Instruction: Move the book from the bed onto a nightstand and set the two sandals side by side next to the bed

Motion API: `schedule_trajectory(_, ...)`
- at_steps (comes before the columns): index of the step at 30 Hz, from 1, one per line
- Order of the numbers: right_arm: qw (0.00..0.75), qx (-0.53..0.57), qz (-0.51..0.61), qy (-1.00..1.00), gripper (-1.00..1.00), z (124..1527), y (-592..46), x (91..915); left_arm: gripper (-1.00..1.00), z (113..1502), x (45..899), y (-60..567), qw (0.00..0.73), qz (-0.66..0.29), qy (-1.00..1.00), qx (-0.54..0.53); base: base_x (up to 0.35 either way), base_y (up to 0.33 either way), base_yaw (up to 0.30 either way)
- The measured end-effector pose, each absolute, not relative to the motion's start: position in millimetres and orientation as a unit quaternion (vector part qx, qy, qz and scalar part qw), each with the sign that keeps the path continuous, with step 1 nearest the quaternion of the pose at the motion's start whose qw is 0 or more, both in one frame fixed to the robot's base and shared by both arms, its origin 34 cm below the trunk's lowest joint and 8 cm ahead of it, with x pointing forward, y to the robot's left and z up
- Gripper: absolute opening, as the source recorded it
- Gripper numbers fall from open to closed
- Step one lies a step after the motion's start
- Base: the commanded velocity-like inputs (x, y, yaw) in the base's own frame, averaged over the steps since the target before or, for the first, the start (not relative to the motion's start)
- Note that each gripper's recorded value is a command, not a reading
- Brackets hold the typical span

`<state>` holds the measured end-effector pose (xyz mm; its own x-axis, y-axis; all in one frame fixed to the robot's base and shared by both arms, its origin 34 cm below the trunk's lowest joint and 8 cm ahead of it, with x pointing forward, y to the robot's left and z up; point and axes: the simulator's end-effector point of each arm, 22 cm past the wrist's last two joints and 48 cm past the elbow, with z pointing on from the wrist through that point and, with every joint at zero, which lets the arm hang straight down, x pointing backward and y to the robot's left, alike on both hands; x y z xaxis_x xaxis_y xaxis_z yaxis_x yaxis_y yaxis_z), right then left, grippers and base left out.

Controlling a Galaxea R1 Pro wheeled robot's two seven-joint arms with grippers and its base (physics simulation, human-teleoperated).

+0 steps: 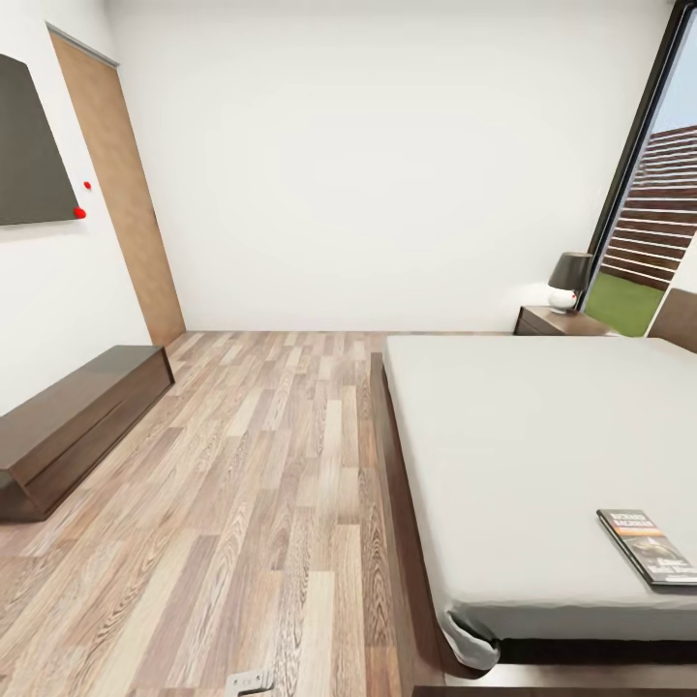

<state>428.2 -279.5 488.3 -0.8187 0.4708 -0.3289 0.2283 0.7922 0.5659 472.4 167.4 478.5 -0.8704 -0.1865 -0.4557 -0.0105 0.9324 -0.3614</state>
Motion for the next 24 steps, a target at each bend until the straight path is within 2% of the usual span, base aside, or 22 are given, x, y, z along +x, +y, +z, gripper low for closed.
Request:
schedule_trajectory(8, 0.233, 0.189, 0.260, 0.918, 1.00, 488.2, -279.3, 427.8, 1.00, 478.4, 472.1, 167.2, 0.249, -0.177, 0.951, -0.052, 0.000, 0.000, -0.053)
schedule_trajectory(24, 0.232, 0.189, 0.259, 0.918, 1.00, 488.0, -279.5, 427.6, 1.00, 477.8, 470.4, 167.2, 0.248, -0.177, 0.951, -0.053, 0.000, 0.000, -0.282)
